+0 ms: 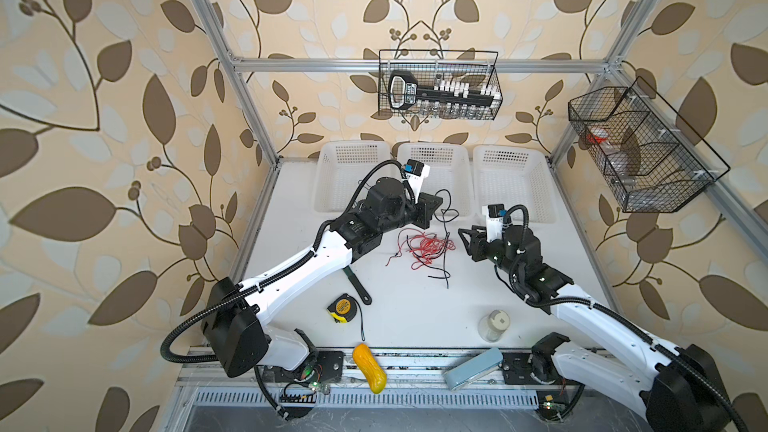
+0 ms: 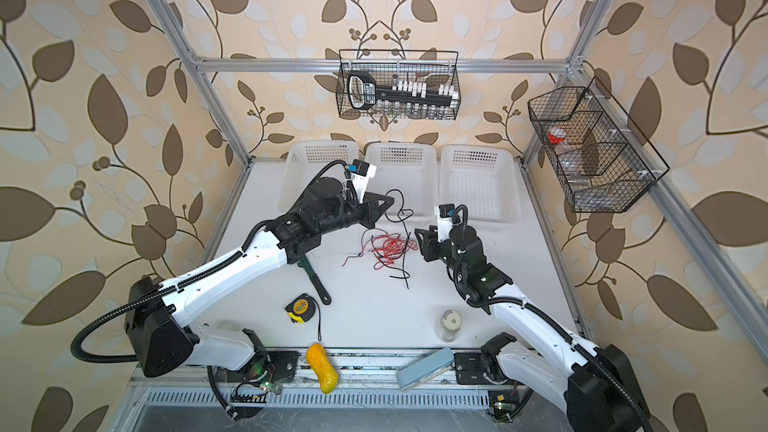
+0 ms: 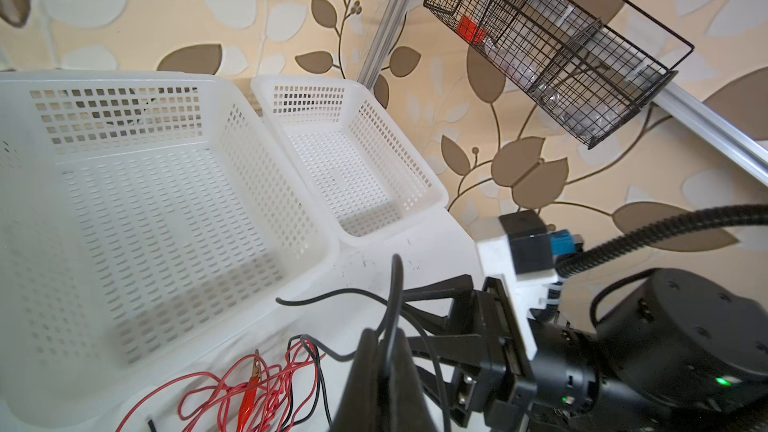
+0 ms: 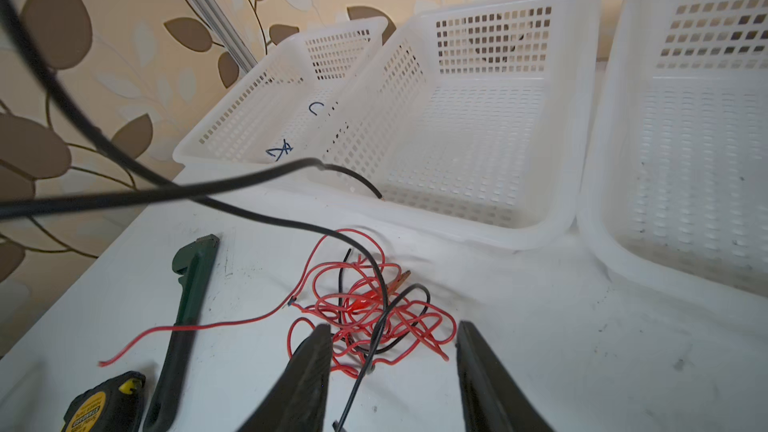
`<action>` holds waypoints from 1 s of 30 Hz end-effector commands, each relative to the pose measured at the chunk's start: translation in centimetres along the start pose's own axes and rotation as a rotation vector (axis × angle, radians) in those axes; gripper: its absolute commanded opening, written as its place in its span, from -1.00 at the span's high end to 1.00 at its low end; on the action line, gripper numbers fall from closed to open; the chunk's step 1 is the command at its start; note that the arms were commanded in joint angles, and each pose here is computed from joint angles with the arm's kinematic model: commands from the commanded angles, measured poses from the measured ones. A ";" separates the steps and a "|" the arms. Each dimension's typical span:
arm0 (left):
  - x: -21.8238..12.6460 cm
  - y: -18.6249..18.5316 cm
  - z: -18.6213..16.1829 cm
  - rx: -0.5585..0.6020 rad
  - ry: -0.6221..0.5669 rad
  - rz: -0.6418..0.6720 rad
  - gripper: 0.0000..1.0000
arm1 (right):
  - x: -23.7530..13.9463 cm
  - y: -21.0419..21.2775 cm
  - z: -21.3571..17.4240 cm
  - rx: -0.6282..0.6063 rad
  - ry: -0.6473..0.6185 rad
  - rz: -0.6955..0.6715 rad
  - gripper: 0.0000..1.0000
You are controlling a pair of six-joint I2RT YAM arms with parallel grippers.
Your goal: Untangle the cables
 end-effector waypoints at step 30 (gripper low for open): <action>-5.8 -4.4 2.3 0.000 -0.078 -0.167 1.00 | 6.2 2.3 2.6 0.036 -0.172 0.041 0.74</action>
Point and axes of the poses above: each gripper's point midway between its finger pads, its own x axis out along the fingers, its own y axis along the line the jaws close on, z = x × y, the point moved 10 cm from there along -x, back along the fingers, and after that the axes turned 14 degrees about -x, right-handed, at the moved point
